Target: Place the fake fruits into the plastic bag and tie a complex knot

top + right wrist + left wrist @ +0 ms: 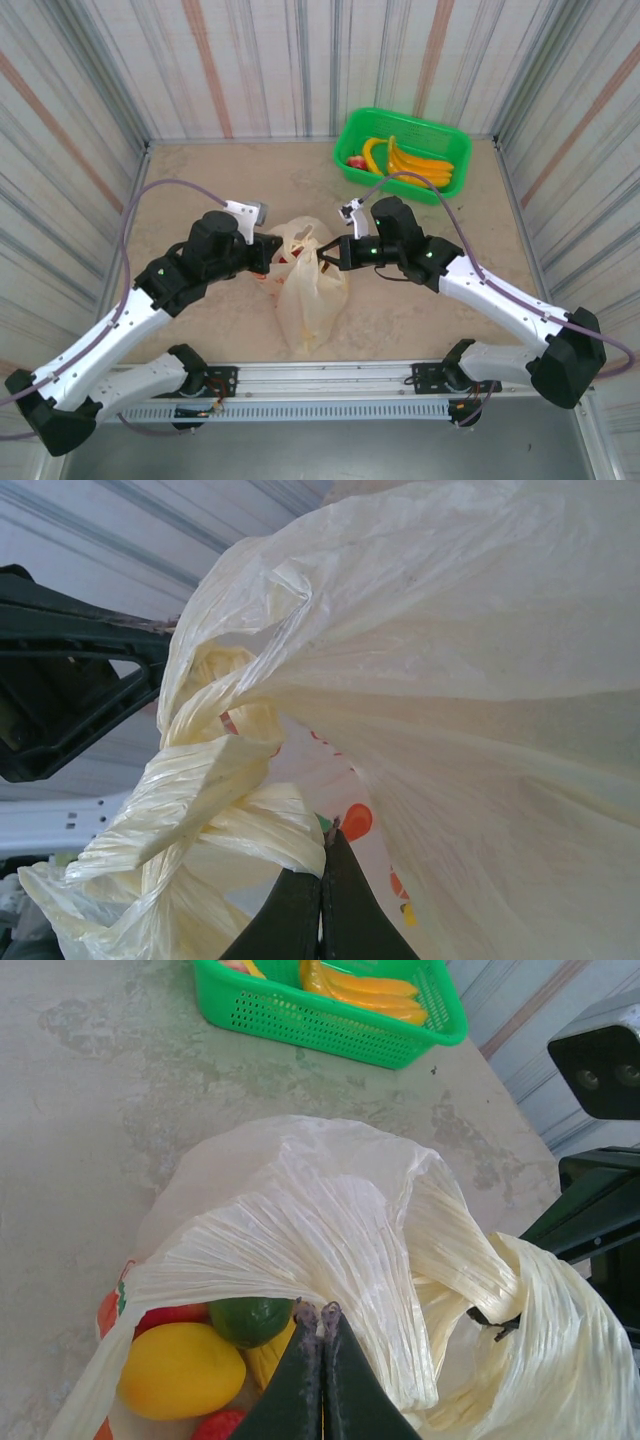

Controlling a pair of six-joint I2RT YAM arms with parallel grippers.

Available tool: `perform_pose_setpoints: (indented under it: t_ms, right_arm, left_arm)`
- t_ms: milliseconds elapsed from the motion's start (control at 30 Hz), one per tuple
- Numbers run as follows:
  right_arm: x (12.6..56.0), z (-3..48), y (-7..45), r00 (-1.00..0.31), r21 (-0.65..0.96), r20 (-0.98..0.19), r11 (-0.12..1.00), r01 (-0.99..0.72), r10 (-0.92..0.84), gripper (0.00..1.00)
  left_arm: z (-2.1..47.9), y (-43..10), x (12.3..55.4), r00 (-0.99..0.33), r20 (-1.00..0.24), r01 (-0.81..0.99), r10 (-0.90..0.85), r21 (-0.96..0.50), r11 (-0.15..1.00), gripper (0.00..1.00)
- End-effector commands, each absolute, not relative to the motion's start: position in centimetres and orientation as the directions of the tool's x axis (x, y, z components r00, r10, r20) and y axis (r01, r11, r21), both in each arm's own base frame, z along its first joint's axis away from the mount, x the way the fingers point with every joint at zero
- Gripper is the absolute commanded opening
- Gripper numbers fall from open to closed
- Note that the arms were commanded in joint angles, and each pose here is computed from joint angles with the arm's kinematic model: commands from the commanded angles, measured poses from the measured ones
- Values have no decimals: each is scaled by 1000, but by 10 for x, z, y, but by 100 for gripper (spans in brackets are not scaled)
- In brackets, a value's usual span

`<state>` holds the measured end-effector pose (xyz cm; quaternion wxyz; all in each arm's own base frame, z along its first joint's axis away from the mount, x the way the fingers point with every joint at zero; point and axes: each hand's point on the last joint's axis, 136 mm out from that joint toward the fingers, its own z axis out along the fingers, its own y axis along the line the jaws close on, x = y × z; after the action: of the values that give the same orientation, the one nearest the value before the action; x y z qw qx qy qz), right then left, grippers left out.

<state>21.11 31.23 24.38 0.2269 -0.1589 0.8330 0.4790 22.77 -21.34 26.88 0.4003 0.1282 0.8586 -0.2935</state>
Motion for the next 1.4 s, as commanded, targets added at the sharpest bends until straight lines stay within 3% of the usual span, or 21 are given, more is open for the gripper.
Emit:
perform_pose_setpoints:
  t_ms: [0, 100, 233, 300, 500, 667, 833, 1000, 1033, 1267, 1367]
  right_arm:
    - [207, 247, 313, -841, 727, -538, 473, -498, -60, 0]
    - [206, 247, 315, -839, 727, -540, 467, -503, -63, 0]
    - [205, 248, 316, -839, 728, -540, 463, -506, -67, 0]
    - [205, 247, 316, -838, 727, -541, 465, -506, -67, 0]
    - [205, 246, 318, -840, 729, -538, 461, -506, -71, 0]
    - [205, 246, 320, -842, 735, -534, 450, -507, -75, 0]
    - [205, 246, 322, -844, 737, -531, 449, -506, -79, 0]
    - [206, 250, 323, -842, 737, -534, 444, -510, -81, 0]
    - [205, 251, 324, -841, 737, -535, 442, -512, -82, 0]
    - [208, 254, 326, -837, 729, -539, 446, -520, -93, 0]
    - [208, 254, 327, -836, 726, -540, 447, -522, -100, 0]
  left_arm:
    - [274, -215, 228, -644, -762, 447, -69, -447, 775, 2]
    - [276, -209, 231, -652, -747, 413, -129, -493, 766, 11]
    - [277, -195, 237, -668, -706, 347, -234, -574, 742, 35]
    - [279, -187, 239, -668, -686, 321, -288, -616, 720, 39]
    - [279, -176, 241, -687, -612, 294, -392, -727, 620, 20]
    - [271, -181, 238, -723, -590, 300, -359, -737, 605, 6]
    - [281, -205, 231, -770, -577, 385, -272, -761, 523, 5]
    - [265, -220, 230, -826, -531, 368, -189, -762, 533, 6]
    - [261, -221, 231, -834, -521, 360, -182, -764, 536, 7]
    - [260, -247, 239, -871, -475, 377, -127, -810, 449, 46]
    - [269, -258, 241, -877, -466, 393, -120, -837, 382, 53]
